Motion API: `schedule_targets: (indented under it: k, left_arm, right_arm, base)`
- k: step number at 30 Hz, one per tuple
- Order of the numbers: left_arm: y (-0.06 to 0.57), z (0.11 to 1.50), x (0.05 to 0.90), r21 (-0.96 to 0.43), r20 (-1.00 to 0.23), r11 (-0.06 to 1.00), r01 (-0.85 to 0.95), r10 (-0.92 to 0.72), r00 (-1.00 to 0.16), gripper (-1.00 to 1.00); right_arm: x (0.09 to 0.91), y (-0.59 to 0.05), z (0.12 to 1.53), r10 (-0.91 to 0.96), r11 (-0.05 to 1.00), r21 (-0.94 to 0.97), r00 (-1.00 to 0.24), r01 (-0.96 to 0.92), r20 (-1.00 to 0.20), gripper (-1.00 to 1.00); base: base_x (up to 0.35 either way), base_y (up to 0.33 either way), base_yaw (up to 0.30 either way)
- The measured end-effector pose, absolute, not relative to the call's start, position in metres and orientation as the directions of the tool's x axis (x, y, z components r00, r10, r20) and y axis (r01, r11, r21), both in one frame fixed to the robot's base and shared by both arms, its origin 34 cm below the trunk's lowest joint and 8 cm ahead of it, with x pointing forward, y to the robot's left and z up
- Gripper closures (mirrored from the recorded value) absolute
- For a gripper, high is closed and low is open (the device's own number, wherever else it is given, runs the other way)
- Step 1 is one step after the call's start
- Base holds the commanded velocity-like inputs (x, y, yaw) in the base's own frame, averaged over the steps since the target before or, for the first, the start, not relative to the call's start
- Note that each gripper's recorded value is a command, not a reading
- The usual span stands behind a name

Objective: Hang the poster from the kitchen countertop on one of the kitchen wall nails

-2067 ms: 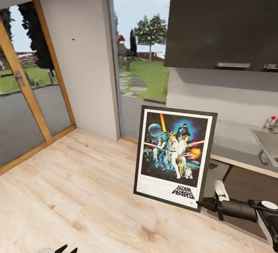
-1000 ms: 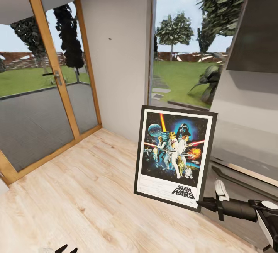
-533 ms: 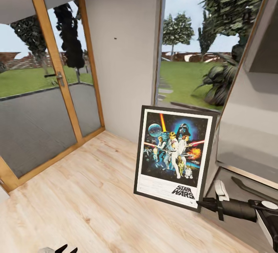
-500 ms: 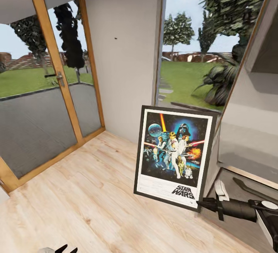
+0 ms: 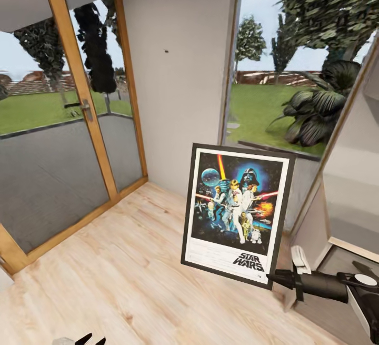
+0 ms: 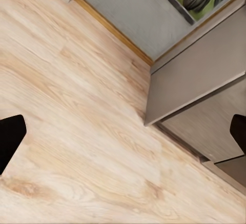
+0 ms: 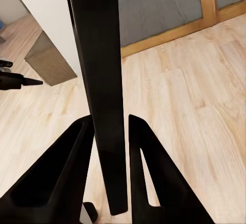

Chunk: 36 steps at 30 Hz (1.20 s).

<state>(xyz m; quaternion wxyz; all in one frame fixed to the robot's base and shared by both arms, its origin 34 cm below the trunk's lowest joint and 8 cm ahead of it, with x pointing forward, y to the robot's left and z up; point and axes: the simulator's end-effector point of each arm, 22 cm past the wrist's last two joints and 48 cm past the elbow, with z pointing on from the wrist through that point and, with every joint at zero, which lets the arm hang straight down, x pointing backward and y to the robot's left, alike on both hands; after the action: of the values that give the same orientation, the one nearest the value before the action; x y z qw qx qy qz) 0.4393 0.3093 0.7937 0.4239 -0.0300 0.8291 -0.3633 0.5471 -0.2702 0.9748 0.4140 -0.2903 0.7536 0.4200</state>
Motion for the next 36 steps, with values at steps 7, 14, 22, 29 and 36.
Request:
schedule_targets:
  k: [7,14,22,29,36]
  left_arm:
    - [0.3091,0.7937,0.4392,-0.628,-0.681,0.734,0.259,-0.357,-0.639,-1.0]
    - [0.3089,0.7938,0.4394,-0.628,-0.682,0.734,0.26,-0.357,-0.639,-1.0]
    - [0.3089,0.7938,0.4393,-0.628,-0.681,0.734,0.26,-0.357,-0.639,-1.0]
    - [0.3089,0.7937,0.439,-0.628,-0.681,0.734,0.26,-0.356,-0.639,-1.0]
    - [0.3089,0.7946,0.44,-0.627,-0.683,0.734,0.261,-0.357,-0.637,-1.0]
  right_arm:
    - [0.5464,-0.2695,0.9744,-0.089,0.477,0.393,-0.489,-0.786,-0.868,1.0]
    - [0.5464,-0.2698,0.9744,-0.09,0.478,0.393,-0.488,-0.786,-0.868,1.0]
    - [0.5463,-0.2696,0.9745,-0.09,0.477,0.393,-0.488,-0.786,-0.868,1.0]
    - [0.5462,-0.2696,0.9745,-0.09,0.477,0.393,-0.488,-0.786,-0.868,1.0]
    - [0.5462,-0.2698,0.9756,-0.09,0.477,0.391,-0.486,-0.787,-0.869,1.0]
  base:
    - [0.259,0.268,0.0]
    - [0.266,0.253,0.0]
    - [0.275,0.238,0.0]
    - [0.276,0.236,-0.002]
    - [0.285,0.218,-0.136]
